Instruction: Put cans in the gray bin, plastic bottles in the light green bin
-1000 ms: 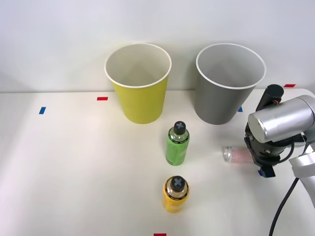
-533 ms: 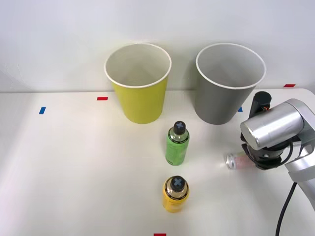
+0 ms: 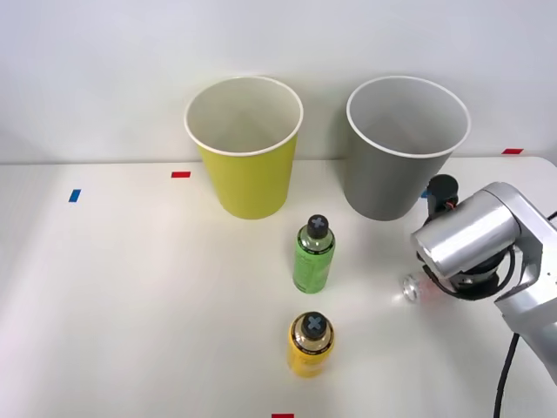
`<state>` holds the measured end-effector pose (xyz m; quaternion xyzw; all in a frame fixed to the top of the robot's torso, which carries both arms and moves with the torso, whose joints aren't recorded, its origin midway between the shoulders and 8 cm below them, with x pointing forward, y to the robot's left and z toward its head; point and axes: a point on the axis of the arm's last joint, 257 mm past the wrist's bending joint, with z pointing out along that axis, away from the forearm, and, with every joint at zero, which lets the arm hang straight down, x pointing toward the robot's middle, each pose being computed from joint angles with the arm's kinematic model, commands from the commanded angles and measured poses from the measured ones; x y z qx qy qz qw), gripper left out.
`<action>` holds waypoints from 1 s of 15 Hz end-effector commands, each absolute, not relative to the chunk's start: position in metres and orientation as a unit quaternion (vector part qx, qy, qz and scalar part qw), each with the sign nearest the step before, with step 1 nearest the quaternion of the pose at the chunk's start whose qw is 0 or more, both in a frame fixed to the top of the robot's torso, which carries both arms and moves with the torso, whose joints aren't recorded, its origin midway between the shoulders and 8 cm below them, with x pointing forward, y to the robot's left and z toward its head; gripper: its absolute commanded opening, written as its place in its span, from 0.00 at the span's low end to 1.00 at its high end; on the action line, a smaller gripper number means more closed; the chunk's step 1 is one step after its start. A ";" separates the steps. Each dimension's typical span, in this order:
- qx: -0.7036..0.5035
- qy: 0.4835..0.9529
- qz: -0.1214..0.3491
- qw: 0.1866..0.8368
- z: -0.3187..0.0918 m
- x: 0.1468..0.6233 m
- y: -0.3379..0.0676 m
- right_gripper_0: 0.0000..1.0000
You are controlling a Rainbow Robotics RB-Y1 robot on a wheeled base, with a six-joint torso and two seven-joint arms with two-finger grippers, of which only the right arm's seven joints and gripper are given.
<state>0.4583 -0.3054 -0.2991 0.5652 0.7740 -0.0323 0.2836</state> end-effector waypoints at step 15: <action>0.172 0.821 -0.144 0.525 -0.180 0.405 -0.327 0.00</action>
